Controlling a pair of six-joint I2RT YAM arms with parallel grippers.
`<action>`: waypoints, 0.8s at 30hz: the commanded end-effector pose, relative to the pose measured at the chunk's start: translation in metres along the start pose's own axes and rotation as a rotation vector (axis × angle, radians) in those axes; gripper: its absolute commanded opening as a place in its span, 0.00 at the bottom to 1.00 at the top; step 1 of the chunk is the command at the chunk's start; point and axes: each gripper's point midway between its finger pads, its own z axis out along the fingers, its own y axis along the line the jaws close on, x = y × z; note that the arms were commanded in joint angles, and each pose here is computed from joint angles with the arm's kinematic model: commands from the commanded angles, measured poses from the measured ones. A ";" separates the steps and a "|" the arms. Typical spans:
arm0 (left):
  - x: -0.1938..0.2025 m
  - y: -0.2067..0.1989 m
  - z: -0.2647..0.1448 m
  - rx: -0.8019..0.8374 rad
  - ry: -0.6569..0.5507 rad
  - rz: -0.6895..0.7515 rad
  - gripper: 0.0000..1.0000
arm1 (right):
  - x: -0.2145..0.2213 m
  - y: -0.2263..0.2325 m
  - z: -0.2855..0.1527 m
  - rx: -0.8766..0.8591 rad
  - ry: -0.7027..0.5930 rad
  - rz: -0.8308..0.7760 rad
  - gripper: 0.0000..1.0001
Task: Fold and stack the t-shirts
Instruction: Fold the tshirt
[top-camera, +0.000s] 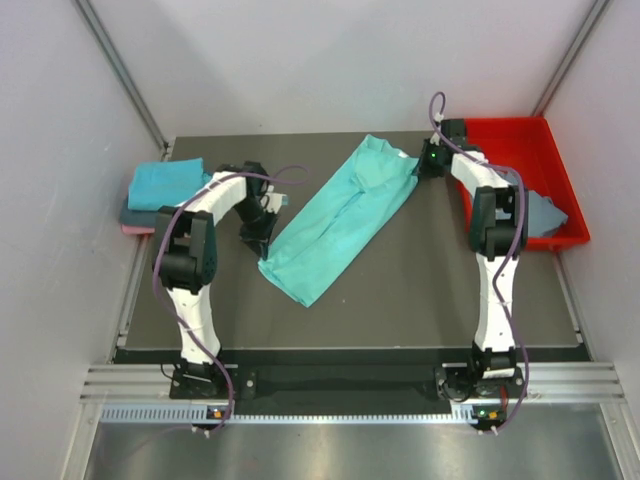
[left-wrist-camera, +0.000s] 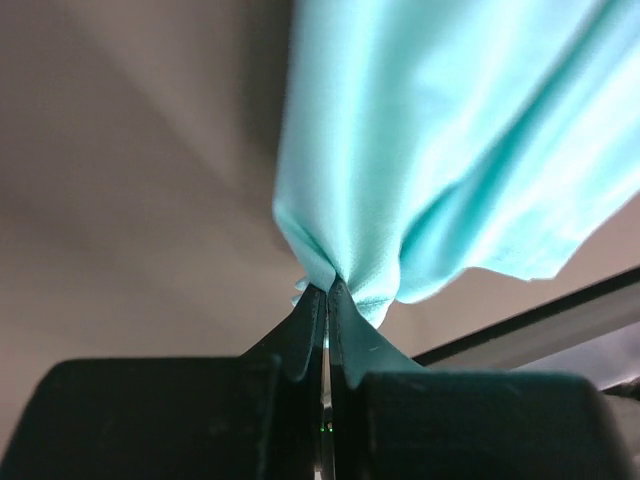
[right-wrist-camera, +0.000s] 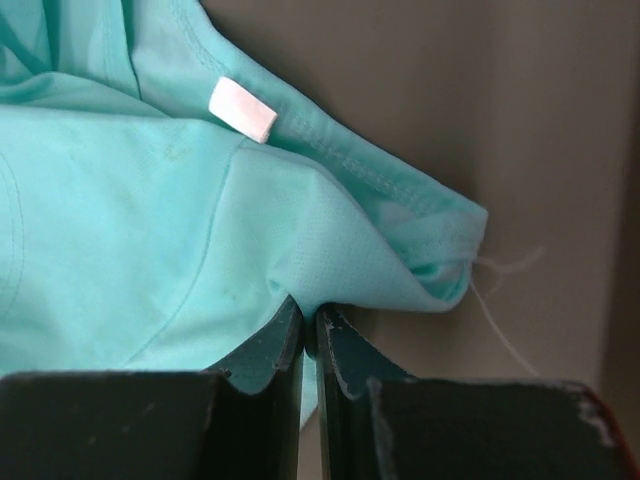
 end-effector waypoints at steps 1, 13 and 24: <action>0.017 -0.030 -0.011 0.013 0.007 0.087 0.00 | -0.023 0.037 0.010 -0.079 -0.074 -0.021 0.07; 0.058 -0.062 -0.004 0.034 0.078 0.167 0.00 | -0.035 0.081 0.045 -0.150 -0.144 -0.044 0.06; 0.084 -0.104 0.008 0.091 0.152 0.298 0.00 | -0.063 0.115 0.064 -0.209 -0.279 -0.068 0.06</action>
